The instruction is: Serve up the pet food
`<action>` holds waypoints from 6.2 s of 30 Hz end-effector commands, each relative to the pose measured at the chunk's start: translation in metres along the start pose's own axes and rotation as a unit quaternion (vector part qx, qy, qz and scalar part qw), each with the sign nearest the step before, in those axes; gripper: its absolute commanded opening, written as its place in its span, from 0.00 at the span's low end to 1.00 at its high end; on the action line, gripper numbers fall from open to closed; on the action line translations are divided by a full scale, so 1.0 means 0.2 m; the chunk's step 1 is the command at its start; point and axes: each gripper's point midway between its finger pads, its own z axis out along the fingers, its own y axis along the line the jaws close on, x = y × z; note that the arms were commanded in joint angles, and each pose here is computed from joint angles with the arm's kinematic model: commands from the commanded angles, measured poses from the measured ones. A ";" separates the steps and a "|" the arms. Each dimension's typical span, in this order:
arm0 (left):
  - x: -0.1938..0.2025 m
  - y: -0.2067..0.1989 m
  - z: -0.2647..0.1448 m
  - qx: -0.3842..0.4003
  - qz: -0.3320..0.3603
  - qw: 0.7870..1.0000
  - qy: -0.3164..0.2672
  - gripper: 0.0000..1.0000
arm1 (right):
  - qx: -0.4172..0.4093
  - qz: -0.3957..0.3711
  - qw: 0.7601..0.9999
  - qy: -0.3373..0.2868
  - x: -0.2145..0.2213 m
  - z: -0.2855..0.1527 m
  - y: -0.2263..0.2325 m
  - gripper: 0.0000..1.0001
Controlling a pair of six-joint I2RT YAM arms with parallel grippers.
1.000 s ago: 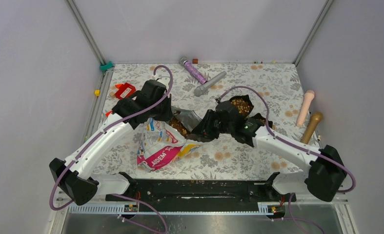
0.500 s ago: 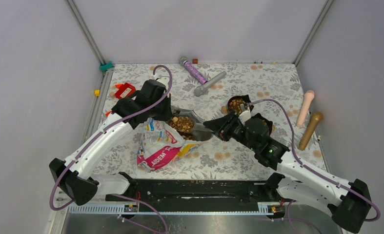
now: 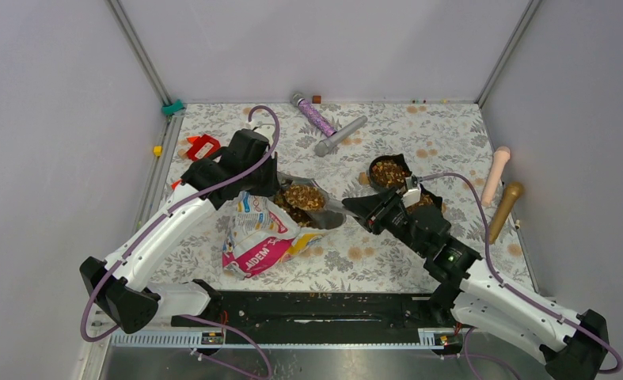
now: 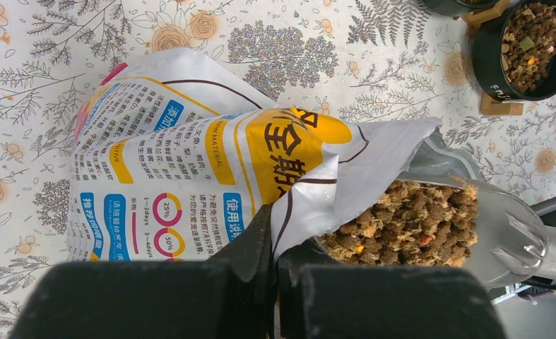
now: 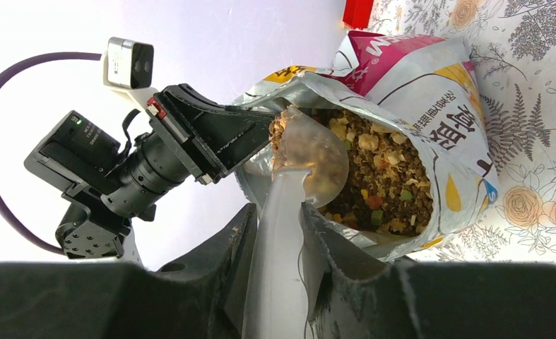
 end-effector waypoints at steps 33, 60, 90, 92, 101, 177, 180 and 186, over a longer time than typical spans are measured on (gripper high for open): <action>-0.08 -0.09 -0.04 0.039 -0.002 0.999 -0.025 0.00 | -0.079 0.039 0.995 -0.039 -0.08 -0.13 0.11 0.00; -0.07 -0.11 -0.04 0.052 -0.001 0.999 -0.016 0.00 | -0.199 0.123 0.972 -0.016 -0.05 -0.15 0.17 0.00; -0.06 -0.11 -0.03 0.050 -0.002 0.999 -0.013 0.00 | -0.165 0.084 0.950 -0.251 -0.47 -0.46 0.10 0.00; -0.06 -0.11 -0.03 0.051 -0.002 0.999 -0.013 0.00 | -0.157 0.082 0.946 -0.272 -0.51 -0.48 0.07 0.00; -0.05 -0.11 -0.01 0.048 -0.001 0.999 -0.007 0.00 | -0.095 0.046 0.923 -0.370 -0.67 -0.64 -0.07 0.00; -0.04 -0.11 0.01 0.050 -0.001 0.999 0.000 0.00 | 0.210 -0.062 0.851 -0.478 -0.84 -0.95 -0.61 0.00; -0.04 -0.11 0.01 0.049 -0.001 0.999 0.000 0.00 | 0.223 -0.069 0.850 -0.473 -0.84 -0.93 -0.62 0.00; -0.05 -0.11 0.01 0.051 -0.001 0.999 -0.001 0.00 | 0.244 -0.087 0.845 -0.467 -0.83 -0.91 -0.60 0.00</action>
